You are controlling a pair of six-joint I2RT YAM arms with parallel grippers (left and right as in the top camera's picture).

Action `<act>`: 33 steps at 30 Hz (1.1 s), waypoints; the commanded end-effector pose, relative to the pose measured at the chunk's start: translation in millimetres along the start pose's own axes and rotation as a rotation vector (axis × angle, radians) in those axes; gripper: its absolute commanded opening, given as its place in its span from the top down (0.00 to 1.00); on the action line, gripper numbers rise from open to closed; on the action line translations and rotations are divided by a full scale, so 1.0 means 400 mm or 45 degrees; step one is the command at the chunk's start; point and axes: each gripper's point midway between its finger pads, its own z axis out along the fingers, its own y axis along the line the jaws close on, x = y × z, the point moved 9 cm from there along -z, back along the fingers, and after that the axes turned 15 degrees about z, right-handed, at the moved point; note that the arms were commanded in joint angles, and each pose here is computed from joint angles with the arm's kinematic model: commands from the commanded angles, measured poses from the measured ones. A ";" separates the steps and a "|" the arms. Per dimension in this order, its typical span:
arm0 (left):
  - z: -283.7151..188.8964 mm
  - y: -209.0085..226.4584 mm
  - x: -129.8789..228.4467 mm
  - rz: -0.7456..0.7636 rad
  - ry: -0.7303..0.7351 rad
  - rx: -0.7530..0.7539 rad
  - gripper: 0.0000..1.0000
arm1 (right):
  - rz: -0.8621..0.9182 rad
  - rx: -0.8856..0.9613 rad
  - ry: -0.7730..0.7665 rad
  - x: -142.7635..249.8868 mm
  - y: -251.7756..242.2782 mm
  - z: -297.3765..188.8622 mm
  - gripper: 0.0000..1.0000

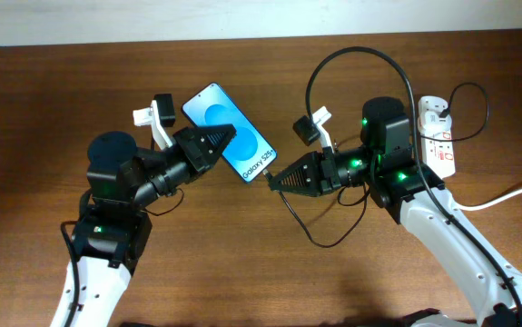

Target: Plug charger to phone and switch on socket

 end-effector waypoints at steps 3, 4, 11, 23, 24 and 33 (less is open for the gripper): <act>-0.007 -0.030 -0.010 0.028 0.003 0.056 1.00 | -0.065 0.006 -0.025 -0.007 0.011 -0.001 0.96; -0.007 -0.030 -0.010 0.028 0.004 0.057 1.00 | -0.075 0.003 -0.024 -0.008 0.014 -0.001 0.96; -0.007 -0.033 -0.007 0.028 0.020 0.072 1.00 | -0.078 0.003 -0.010 -0.005 0.016 0.009 0.96; -0.008 -0.078 0.066 0.317 0.325 0.374 1.00 | -0.270 -0.057 0.075 0.001 0.048 0.010 0.96; -0.010 -0.081 0.069 0.318 0.344 0.398 1.00 | -0.277 -0.058 0.075 0.001 0.049 0.010 0.96; -0.025 -0.093 0.097 0.305 0.484 0.539 1.00 | -0.647 -0.080 0.062 -0.005 0.080 0.010 0.96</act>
